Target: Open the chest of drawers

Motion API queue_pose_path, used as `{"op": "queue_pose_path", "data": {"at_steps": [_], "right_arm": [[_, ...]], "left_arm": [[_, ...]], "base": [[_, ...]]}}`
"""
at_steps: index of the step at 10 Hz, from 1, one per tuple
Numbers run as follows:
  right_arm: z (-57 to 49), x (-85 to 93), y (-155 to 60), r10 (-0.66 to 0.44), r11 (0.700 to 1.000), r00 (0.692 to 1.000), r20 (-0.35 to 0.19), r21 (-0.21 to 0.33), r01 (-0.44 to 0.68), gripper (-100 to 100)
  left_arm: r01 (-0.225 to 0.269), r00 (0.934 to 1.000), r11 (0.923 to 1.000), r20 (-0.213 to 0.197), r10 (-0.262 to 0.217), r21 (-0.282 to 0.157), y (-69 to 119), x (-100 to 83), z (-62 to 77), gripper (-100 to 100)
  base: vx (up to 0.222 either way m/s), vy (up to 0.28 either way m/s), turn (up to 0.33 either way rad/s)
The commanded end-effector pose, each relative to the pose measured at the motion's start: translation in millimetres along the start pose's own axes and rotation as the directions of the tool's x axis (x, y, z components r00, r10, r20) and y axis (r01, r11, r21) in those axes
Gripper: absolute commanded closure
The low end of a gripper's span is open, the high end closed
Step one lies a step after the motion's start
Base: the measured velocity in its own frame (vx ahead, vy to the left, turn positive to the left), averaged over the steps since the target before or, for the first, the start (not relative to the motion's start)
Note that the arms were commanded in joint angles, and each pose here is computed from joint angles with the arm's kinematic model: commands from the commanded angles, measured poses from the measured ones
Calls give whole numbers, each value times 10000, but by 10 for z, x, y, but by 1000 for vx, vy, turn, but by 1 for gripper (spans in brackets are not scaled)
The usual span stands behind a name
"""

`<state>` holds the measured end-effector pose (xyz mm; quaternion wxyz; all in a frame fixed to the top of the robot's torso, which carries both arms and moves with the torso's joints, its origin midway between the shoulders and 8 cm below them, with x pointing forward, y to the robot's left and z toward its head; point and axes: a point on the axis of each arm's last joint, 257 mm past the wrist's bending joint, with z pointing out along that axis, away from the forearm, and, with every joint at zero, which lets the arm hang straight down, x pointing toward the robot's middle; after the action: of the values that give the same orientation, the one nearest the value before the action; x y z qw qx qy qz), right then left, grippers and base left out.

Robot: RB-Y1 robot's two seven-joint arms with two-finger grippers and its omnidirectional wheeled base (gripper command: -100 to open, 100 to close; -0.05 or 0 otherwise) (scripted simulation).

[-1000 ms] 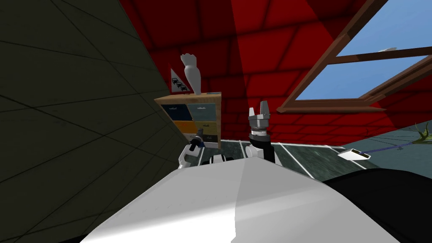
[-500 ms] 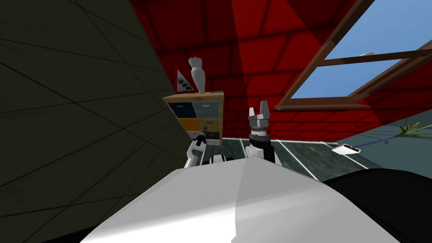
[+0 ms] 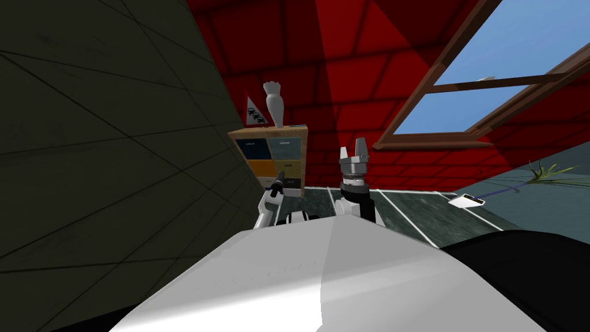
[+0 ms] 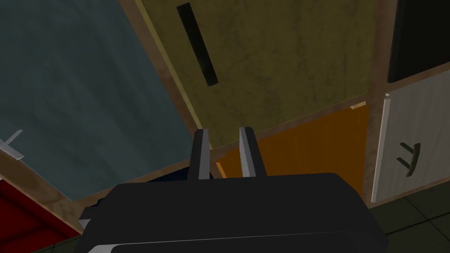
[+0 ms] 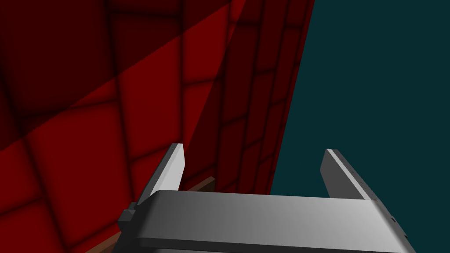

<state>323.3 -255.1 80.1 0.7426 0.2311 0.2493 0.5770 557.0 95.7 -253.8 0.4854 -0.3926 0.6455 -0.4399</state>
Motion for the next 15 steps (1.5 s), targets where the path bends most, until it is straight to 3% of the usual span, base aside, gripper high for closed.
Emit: {"op": "queue_pose_path", "data": {"at_steps": [1,6,7,9,10,15], "right_arm": [[0,0,0,0,10000,10000,0,0,0,0],[0,0,0,0,10000,10000,0,0,0,0],[0,0,0,0,10000,10000,0,0,0,0],[-1,0,0,-1,10000,10000,0,1,1,0],[-1,0,0,0,10000,10000,1,1,0,0],[0,0,0,0,10000,10000,0,0,0,0]], "left_arm": [[-475,9988,9988,88,476,-130,107,-178,-22,-100],[-1512,9879,9868,265,1529,-576,392,-601,-68,-100],[-1490,9881,9857,272,1515,-783,478,-635,-60,-100],[-1502,9877,9856,319,1530,-778,439,-668,-40,-100],[-1165,9925,9914,288,1184,-604,315,-535,-8,-100],[-3,10000,9996,62,5,-265,40,-83,51,-100]], "base": [[10,-5,1],[22,-8,-4],[111,-43,-29],[160,-64,-26],[140,-70,-17],[39,-6,-4]]}}
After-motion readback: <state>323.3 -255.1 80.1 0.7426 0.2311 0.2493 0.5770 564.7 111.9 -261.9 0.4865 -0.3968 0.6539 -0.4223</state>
